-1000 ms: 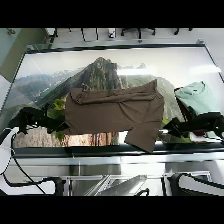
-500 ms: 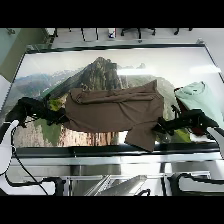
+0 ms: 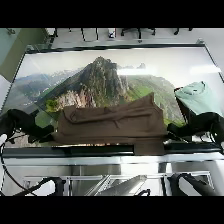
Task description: Fold the shirts.
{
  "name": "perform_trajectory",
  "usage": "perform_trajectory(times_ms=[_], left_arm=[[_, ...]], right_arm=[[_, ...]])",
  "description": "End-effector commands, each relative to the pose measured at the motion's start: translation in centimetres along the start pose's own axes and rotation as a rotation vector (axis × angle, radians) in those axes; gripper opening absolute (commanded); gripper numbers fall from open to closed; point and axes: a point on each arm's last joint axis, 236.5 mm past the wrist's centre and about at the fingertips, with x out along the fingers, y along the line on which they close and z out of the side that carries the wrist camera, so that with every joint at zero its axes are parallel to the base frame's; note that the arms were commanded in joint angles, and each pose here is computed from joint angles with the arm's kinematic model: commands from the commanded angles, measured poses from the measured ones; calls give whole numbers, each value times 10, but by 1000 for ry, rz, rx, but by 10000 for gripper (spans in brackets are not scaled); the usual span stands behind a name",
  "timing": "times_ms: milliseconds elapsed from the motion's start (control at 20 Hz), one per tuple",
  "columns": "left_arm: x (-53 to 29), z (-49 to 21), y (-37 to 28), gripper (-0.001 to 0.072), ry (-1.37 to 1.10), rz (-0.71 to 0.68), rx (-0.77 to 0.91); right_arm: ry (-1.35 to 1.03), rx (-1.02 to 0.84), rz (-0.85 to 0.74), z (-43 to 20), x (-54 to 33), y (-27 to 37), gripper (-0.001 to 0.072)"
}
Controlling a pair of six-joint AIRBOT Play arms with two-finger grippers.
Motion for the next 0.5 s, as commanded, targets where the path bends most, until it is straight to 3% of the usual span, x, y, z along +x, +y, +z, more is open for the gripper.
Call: perform_trajectory(times_ms=[0,200,450], left_arm=[[4,-9,20,15,-12,23,-42],[-30,41,-34,15,-180,-58,49],[-58,99,-87,15,-239,-60,131]], right_arm=[[-146,-57,59,11,-20,19,23],[-323,-109,312,74,-35,86,23],[-338,-168,301,149,-17,117,23]])
